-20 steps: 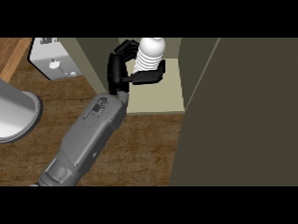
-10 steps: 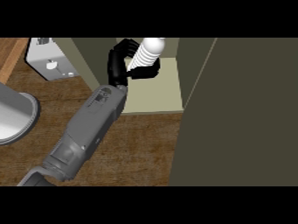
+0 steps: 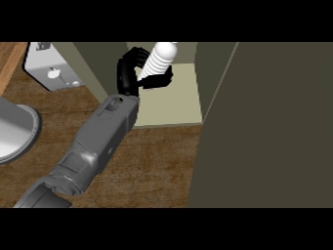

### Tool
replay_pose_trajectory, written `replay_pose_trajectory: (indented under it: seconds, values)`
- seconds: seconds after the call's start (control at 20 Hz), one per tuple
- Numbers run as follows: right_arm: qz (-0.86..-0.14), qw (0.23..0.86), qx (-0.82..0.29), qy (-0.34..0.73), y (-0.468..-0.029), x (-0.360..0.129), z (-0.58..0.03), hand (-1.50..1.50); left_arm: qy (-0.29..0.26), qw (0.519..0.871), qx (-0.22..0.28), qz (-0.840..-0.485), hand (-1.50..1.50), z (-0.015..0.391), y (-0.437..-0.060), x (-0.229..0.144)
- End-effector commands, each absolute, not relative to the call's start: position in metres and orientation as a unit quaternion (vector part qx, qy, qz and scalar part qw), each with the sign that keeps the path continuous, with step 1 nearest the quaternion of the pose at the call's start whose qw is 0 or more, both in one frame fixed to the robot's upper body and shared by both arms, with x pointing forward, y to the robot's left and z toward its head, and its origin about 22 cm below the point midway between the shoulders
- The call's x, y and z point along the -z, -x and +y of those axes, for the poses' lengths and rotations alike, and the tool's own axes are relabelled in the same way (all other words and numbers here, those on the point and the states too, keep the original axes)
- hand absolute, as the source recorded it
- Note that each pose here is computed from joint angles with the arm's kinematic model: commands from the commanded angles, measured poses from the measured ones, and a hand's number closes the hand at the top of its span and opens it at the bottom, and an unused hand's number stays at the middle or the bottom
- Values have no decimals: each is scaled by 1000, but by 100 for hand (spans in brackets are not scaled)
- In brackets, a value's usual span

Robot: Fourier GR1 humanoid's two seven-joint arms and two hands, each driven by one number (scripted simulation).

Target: Pick up the bottled water, place it into the cabinet and close the cabinet

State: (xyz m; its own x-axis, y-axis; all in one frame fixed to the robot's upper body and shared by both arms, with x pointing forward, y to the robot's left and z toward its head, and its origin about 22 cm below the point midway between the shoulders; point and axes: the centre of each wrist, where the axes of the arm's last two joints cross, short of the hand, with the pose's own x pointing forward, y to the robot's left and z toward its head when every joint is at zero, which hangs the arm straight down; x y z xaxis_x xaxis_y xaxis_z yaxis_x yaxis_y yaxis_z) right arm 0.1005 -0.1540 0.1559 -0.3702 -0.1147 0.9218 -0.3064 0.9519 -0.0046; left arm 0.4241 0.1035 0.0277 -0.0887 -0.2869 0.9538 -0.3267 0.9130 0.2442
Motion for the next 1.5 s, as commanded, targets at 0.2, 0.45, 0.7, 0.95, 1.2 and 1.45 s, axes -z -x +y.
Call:
replay_pose_trajectory:
  seconds: [0.2, 0.45, 0.7, 0.95, 1.2, 1.45]
  values:
    - [-826, 538, -101, -133, -82, -172, -167, -150, -245, 642, 5, -726, 150, 112, -425, -19]
    - [-831, 530, -96, -136, -91, -165, -165, -150, -295, 637, 46, -710, -150, 109, -423, -13]
    - [-830, 530, -94, -144, -86, -162, -157, -150, -335, 630, 51, -699, -150, 117, -415, 5]
    - [-832, 526, -96, -146, -85, -166, -162, -150, -332, 630, 37, -701, -150, 122, -414, 7]
    - [-832, 527, -98, -146, -82, -163, -165, -150, -285, 628, 39, -723, -150, 126, -421, -6]
    - [-831, 529, -94, -147, -85, -166, -158, -150, -187, 588, 18, -787, 150, 111, -419, -10]
